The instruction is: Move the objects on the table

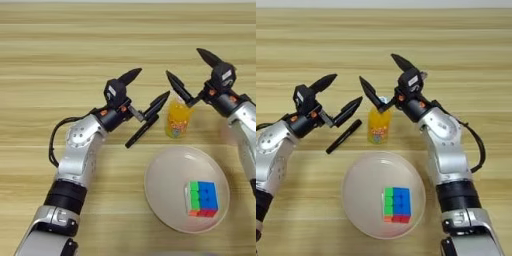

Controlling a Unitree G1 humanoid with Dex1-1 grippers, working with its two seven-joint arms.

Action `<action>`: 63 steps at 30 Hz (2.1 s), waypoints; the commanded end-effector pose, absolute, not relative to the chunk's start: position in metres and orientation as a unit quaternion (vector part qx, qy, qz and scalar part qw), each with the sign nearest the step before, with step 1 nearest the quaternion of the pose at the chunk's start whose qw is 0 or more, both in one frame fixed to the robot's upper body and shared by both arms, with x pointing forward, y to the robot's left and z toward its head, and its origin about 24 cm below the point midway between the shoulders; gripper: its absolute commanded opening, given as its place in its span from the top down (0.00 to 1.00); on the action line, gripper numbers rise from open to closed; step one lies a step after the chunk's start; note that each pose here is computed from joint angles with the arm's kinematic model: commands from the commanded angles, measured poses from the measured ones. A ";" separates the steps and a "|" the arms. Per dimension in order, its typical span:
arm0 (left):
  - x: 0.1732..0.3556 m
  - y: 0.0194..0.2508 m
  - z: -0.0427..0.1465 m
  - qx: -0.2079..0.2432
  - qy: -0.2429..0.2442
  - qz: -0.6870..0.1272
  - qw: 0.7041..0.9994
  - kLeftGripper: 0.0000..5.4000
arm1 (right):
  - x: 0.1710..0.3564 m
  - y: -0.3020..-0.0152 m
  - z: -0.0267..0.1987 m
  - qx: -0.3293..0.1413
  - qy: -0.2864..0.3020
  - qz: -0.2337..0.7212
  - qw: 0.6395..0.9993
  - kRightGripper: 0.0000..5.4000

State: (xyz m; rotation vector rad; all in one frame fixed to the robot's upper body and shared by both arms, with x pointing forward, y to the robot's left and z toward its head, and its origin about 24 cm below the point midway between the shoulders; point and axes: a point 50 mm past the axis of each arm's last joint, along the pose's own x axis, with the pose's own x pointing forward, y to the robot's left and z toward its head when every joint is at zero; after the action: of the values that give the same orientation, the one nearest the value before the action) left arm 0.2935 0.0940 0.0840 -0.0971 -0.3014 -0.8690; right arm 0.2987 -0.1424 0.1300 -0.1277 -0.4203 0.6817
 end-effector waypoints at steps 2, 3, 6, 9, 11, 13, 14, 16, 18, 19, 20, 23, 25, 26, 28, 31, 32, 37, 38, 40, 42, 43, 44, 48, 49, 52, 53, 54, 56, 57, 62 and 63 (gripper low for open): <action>0.293 0.094 0.084 -0.048 -0.147 -0.414 0.897 0.00 | 0.288 -0.157 0.139 -0.074 -0.212 0.350 0.910 0.00; 0.293 0.095 0.084 -0.048 -0.148 -0.414 0.897 0.00 | 0.286 -0.160 0.139 -0.076 -0.212 0.354 0.908 0.00; 0.291 0.096 0.085 -0.046 -0.150 -0.412 0.898 0.00 | 0.280 -0.167 0.140 -0.086 -0.208 0.373 0.900 0.00; 0.289 0.101 0.084 -0.043 -0.149 -0.405 0.901 0.00 | 0.270 -0.175 0.138 -0.098 -0.201 0.406 0.886 0.00; 0.289 0.104 0.082 -0.044 -0.147 -0.400 0.904 0.00 | 0.266 -0.179 0.139 -0.100 -0.194 0.427 0.878 0.00; 0.289 0.107 0.081 -0.043 -0.144 -0.395 0.906 0.00 | 0.262 -0.182 0.138 -0.105 -0.184 0.449 0.868 0.00; 0.289 0.108 0.080 -0.043 -0.143 -0.393 0.907 0.00 | 0.261 -0.184 0.137 -0.106 -0.177 0.459 0.864 0.00; 0.289 0.111 0.080 -0.043 -0.141 -0.389 0.909 0.00 | 0.259 -0.187 0.133 -0.102 -0.159 0.485 0.854 0.00; 0.290 0.113 0.079 -0.042 -0.141 -0.385 0.911 0.00 | 0.258 -0.188 0.130 -0.097 -0.141 0.509 0.844 0.00; 0.290 0.113 0.079 -0.044 -0.140 -0.383 0.912 0.00 | 0.255 -0.188 0.127 -0.100 -0.129 0.525 0.835 0.00; 0.289 0.114 0.079 -0.046 -0.139 -0.383 0.912 0.00 | 0.253 -0.188 0.124 -0.103 -0.117 0.541 0.826 0.00; 0.289 0.115 0.078 -0.047 -0.137 -0.381 0.913 0.00 | 0.251 -0.188 0.118 -0.112 -0.096 0.565 0.812 0.00; 0.288 0.116 0.076 -0.045 -0.135 -0.378 0.915 0.00 | 0.250 -0.188 0.114 -0.121 -0.081 0.574 0.806 0.00; 0.289 0.117 0.076 -0.045 -0.134 -0.377 0.915 0.00 | 0.249 -0.188 0.112 -0.126 -0.073 0.580 0.802 0.00; 0.289 0.118 0.075 -0.046 -0.133 -0.373 0.917 0.00 | 0.245 -0.189 0.104 -0.144 -0.044 0.595 0.790 0.00; 0.289 0.119 0.075 -0.047 -0.133 -0.371 0.918 0.00 | 0.240 -0.191 0.095 -0.155 -0.011 0.618 0.771 0.00; 0.289 0.119 0.075 -0.047 -0.133 -0.370 0.918 0.00 | 0.238 -0.192 0.094 -0.157 -0.002 0.623 0.766 0.00; 0.290 0.118 0.075 -0.047 -0.133 -0.368 0.919 0.00 | 0.234 -0.198 0.088 -0.171 0.031 0.637 0.751 0.00; 0.290 0.118 0.075 -0.047 -0.133 -0.368 0.919 0.00 | 0.233 -0.199 0.087 -0.171 0.037 0.640 0.748 0.00; 0.290 0.117 0.075 -0.047 -0.134 -0.368 0.919 0.00 | 0.231 -0.201 0.085 -0.172 0.050 0.645 0.743 0.00; 0.290 0.117 0.075 -0.047 -0.134 -0.367 0.919 0.00 | 0.229 -0.203 0.082 -0.172 0.061 0.645 0.742 0.00; 0.290 0.117 0.075 -0.047 -0.134 -0.367 0.919 0.00 | 0.228 -0.203 0.080 -0.171 0.065 0.646 0.741 0.00; 0.290 0.117 0.075 -0.046 -0.133 -0.366 0.920 0.00 | 0.226 -0.204 0.078 -0.170 0.072 0.650 0.737 0.00; 0.291 0.117 0.075 -0.043 -0.133 -0.365 0.920 0.00 | 0.218 -0.207 0.070 -0.166 0.101 0.661 0.725 0.00; 0.292 0.117 0.075 -0.041 -0.133 -0.365 0.921 0.00 | 0.216 -0.208 0.067 -0.163 0.108 0.662 0.724 0.00; 0.294 0.117 0.075 -0.035 -0.130 -0.363 0.922 0.00 | 0.210 -0.210 0.059 -0.162 0.129 0.670 0.713 0.00; 0.294 0.117 0.074 -0.035 -0.129 -0.362 0.922 0.00 | 0.208 -0.210 0.058 -0.162 0.133 0.673 0.710 0.00; 0.294 0.117 0.074 -0.034 -0.129 -0.362 0.922 0.00 | 0.207 -0.210 0.056 -0.162 0.137 0.674 0.707 0.00; 0.294 0.117 0.075 -0.033 -0.129 -0.363 0.922 0.00 | 0.203 -0.210 0.052 -0.162 0.147 0.680 0.700 0.00; 0.294 0.117 0.075 -0.033 -0.130 -0.363 0.922 0.00 | 0.201 -0.211 0.050 -0.165 0.152 0.681 0.697 0.00; 0.294 0.118 0.075 -0.032 -0.131 -0.362 0.922 0.00 | 0.197 -0.211 0.044 -0.178 0.166 0.683 0.689 0.00; 0.294 0.119 0.075 -0.032 -0.131 -0.362 0.922 0.00 | 0.197 -0.211 0.043 -0.182 0.168 0.683 0.687 0.00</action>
State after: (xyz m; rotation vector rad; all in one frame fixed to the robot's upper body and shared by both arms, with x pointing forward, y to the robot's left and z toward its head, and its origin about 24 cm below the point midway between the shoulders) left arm 0.2923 0.1175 0.0723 -0.0941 -0.2570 -0.7416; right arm 0.1988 -0.2077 0.0451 -0.3720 0.3495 1.5257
